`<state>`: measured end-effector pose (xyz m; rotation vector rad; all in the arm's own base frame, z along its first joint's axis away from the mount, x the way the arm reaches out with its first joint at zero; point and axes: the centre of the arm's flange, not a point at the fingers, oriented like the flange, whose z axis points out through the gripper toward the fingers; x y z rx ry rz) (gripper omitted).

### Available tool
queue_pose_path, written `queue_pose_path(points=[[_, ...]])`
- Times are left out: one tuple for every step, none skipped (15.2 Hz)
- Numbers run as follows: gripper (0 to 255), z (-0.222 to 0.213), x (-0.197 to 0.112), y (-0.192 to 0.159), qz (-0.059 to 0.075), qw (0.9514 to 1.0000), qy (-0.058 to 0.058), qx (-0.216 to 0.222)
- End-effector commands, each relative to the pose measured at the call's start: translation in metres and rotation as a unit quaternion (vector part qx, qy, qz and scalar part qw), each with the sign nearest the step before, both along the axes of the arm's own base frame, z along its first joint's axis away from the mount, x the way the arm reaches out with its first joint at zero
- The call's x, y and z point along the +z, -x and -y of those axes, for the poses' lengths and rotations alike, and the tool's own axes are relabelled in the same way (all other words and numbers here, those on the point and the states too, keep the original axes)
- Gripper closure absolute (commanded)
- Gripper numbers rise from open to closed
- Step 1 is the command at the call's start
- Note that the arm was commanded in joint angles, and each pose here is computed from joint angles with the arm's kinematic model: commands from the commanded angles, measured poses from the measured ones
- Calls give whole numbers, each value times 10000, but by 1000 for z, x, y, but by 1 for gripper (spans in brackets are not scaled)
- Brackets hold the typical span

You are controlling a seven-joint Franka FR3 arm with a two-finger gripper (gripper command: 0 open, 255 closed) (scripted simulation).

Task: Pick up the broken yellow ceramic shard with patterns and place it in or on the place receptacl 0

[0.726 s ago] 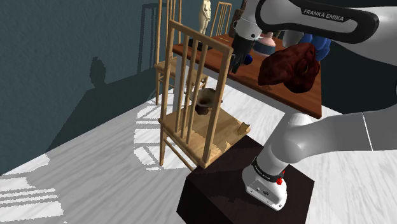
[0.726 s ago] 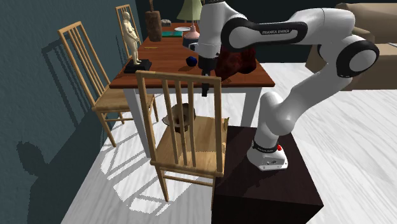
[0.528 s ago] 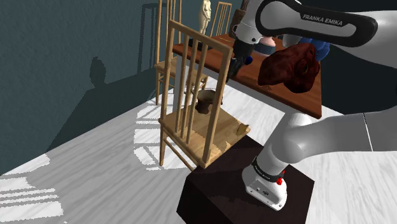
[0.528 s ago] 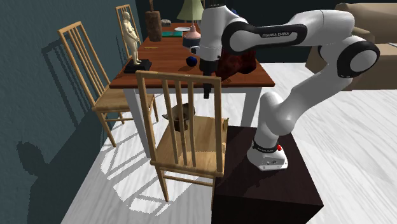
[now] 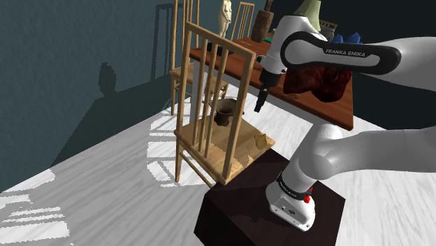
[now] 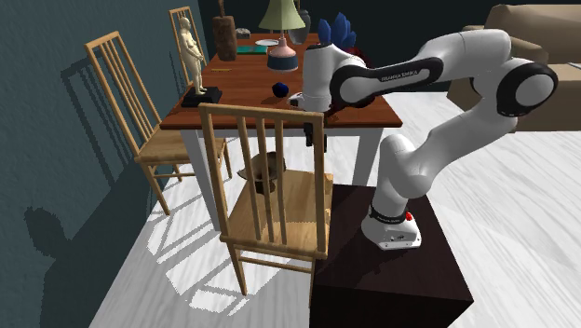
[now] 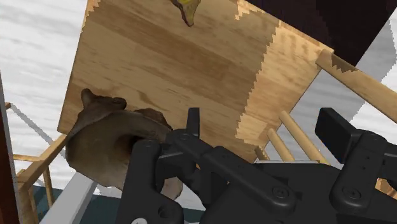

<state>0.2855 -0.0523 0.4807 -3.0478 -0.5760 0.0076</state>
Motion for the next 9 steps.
queue_pose_path(points=[[0, 11, -22, 9, -87, 9993, -12, 363], [0, 17, -33, 13, -130, 9985, -17, 529], [0, 22, -44, 17, -174, 9974, -22, 696], [0, 28, -55, 20, -218, 9960, -27, 862], [0, 34, -66, 24, -262, 9943, -32, 1028], [0, 39, -76, 27, -305, 9924, -37, 1194], [0, 45, -87, 30, -349, 9901, -42, 1360], [0, 51, -98, 33, -392, 9875, -47, 1525], [0, 58, -109, 36, -436, 9847, -52, 1689]])
